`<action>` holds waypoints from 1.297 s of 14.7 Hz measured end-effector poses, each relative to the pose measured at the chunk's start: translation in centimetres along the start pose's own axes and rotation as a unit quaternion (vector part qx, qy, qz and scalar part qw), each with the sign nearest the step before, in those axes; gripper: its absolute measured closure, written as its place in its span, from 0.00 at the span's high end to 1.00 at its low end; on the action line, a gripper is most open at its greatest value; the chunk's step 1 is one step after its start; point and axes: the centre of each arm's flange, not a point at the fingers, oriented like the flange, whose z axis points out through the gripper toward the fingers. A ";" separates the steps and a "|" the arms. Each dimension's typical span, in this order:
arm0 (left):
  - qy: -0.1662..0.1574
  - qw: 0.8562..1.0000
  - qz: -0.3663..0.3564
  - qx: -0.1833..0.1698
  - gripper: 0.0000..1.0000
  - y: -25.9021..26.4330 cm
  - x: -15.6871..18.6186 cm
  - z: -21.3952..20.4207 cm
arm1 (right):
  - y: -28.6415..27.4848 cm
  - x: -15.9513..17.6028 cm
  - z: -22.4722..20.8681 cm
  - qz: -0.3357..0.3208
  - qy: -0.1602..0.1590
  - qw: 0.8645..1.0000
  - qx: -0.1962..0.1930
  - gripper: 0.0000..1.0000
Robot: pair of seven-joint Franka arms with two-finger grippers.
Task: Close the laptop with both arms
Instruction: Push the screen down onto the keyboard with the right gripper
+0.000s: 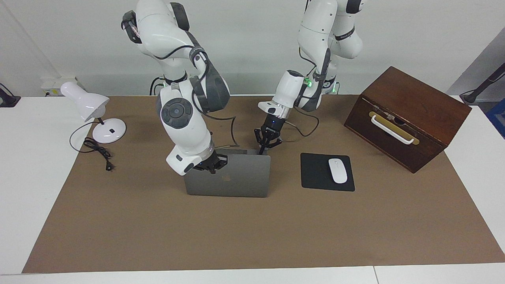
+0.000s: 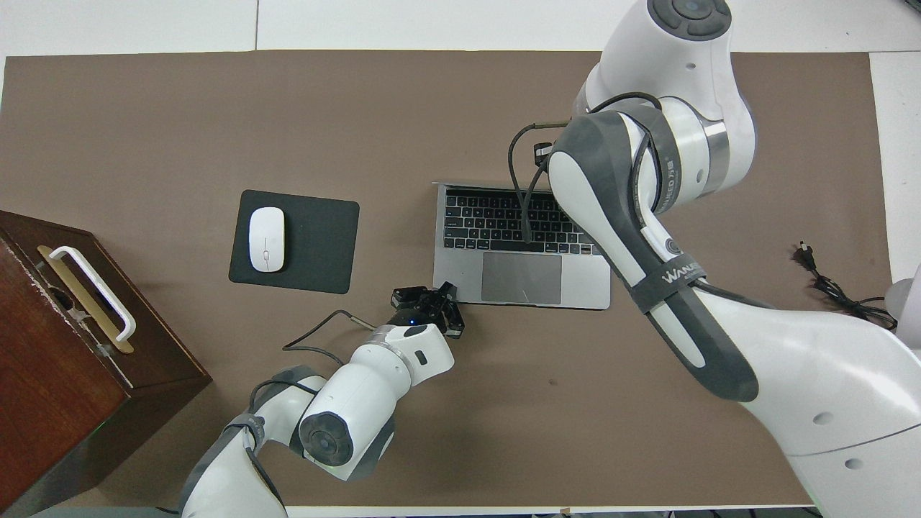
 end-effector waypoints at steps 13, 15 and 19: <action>0.000 1.000 0.009 0.000 0.01 0.0 0.0 0.0 | 0.5 -1.6 7.1 -0.014 0.031 0.999 0.001 0.01; 0.000 1.000 0.010 0.000 0.01 0.0 0.0 0.0 | 0.6 -1.5 8.1 -0.014 0.031 0.999 0.000 0.01; 0.000 1.000 0.011 0.000 0.01 0.0 0.0 0.0 | 0.7 -1.5 8.9 -0.014 0.030 0.999 -0.001 0.01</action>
